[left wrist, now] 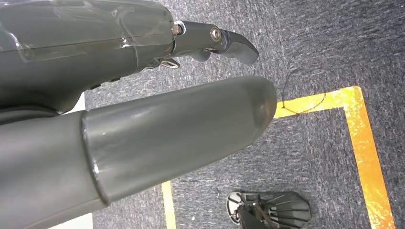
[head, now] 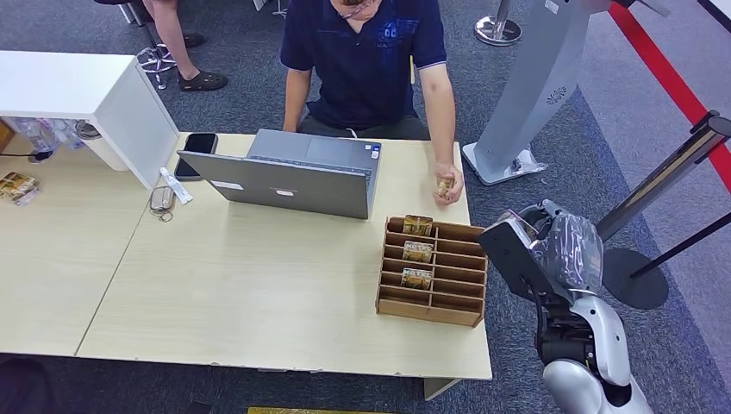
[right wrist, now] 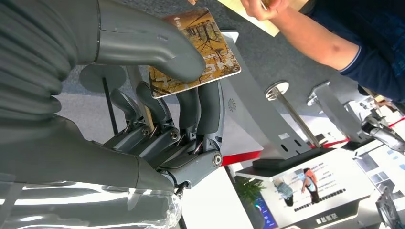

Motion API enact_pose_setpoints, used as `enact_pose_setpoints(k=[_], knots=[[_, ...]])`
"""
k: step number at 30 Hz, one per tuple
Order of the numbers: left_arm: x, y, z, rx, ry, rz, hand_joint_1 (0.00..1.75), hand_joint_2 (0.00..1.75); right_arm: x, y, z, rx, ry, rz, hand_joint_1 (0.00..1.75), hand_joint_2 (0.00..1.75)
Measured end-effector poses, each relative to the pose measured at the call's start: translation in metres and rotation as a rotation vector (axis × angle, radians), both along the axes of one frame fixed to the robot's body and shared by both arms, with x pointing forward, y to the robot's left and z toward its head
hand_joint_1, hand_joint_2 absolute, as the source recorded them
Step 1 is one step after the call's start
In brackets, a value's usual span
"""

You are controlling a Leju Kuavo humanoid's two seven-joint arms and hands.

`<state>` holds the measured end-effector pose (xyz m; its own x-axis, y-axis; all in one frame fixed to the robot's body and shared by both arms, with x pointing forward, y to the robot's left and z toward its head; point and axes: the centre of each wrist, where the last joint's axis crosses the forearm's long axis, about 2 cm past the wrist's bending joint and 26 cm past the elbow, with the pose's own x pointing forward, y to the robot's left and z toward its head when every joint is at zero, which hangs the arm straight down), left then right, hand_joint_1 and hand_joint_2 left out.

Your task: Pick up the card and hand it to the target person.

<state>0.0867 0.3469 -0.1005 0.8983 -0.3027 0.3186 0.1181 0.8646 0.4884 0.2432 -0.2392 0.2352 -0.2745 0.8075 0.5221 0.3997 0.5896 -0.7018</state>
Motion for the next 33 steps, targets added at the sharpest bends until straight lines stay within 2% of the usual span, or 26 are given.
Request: enact_pose_setpoints(k=[5, 19, 24, 33], knots=[[0.0, -0.001, 0.0, -0.007, -0.004, -0.019, 0.0, 0.0, 0.011, -0.002, 0.007, 0.007, -0.027, 0.009, 1.47, 1.75], [0.008, -0.004, 0.001, -0.013, -0.002, -0.082, 0.0, 0.0, 0.08, -0.002, 0.025, -0.024, -0.092, -0.005, 1.49, 1.75], [0.014, -0.006, 0.002, -0.012, -0.003, -0.094, 0.0, 0.0, 0.102, -0.002, 0.022, -0.024, -0.092, -0.015, 1.47, 1.75], [0.02, -0.009, 0.003, -0.007, -0.004, -0.122, 0.0, 0.0, 0.126, 0.002, 0.011, -0.021, -0.041, -0.028, 1.48, 1.75]])
